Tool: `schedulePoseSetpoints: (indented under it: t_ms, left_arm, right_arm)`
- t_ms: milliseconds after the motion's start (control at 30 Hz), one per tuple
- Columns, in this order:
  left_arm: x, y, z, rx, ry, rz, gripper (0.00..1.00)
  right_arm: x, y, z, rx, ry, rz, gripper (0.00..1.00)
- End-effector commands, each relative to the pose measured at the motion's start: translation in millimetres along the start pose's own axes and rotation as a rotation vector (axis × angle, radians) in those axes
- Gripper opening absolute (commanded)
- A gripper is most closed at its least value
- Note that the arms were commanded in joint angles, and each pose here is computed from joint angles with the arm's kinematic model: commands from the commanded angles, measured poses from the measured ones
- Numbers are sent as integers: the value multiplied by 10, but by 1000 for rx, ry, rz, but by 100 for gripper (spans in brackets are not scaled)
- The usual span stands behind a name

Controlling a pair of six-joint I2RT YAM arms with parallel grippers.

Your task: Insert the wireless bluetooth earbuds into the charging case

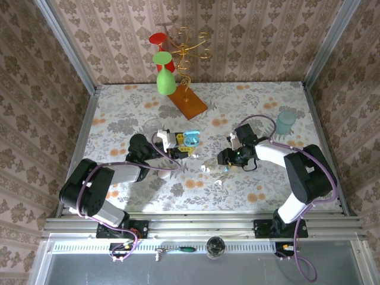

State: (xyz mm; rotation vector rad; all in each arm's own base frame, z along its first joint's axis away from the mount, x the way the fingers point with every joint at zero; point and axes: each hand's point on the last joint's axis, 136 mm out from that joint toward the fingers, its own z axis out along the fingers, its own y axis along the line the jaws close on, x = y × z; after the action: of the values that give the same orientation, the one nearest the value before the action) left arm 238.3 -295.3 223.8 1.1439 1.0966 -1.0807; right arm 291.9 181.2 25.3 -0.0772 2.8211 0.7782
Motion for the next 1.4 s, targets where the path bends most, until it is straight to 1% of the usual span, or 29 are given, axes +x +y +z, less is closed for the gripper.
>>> schedulePoseSetpoints:
  t_ms: [0, 167, 300, 400, 467, 600, 667, 800, 1033, 1200, 1367]
  left_arm:
    - [-78, 11, -6, 0, -20, 29, 33]
    - [-78, 40, -34, -9, -18, 26, 33]
    - [-82, 47, -43, -12, -19, 25, 33]
    - [-83, 47, -46, -12, -19, 23, 33]
    - [-89, 51, -46, -12, -20, 23, 33]
    - [-109, 45, -51, -10, -23, 29, 33]
    - [-118, 46, -50, -9, -24, 31, 33]
    - [-113, 36, -57, -9, -23, 25, 33]
    - [-99, 28, -64, -14, -21, 26, 32]
    - [-93, 27, -55, -7, -20, 25, 32]
    - [-79, 29, -53, -6, -18, 20, 32]
  right_arm:
    - [417, 7, 11, -29, 109, 65, 57]
    - [617, 94, -20, -55, 148, 56, 56]
    - [697, 226, -41, -100, 152, 31, 57]
    - [660, 239, -122, -84, 124, 12, 57]
    - [579, 182, -202, -28, 91, -4, 57]
    - [408, 178, -272, 3, 51, -30, 56]
    - [307, 189, -247, -6, 30, -35, 53]
    - [228, 165, -135, -20, 48, -37, 47]
    - [275, 105, -2, -23, 94, -50, 47]
    - [309, 124, 42, -53, 101, -35, 39]
    - [335, 54, 94, -27, 113, -17, 32]
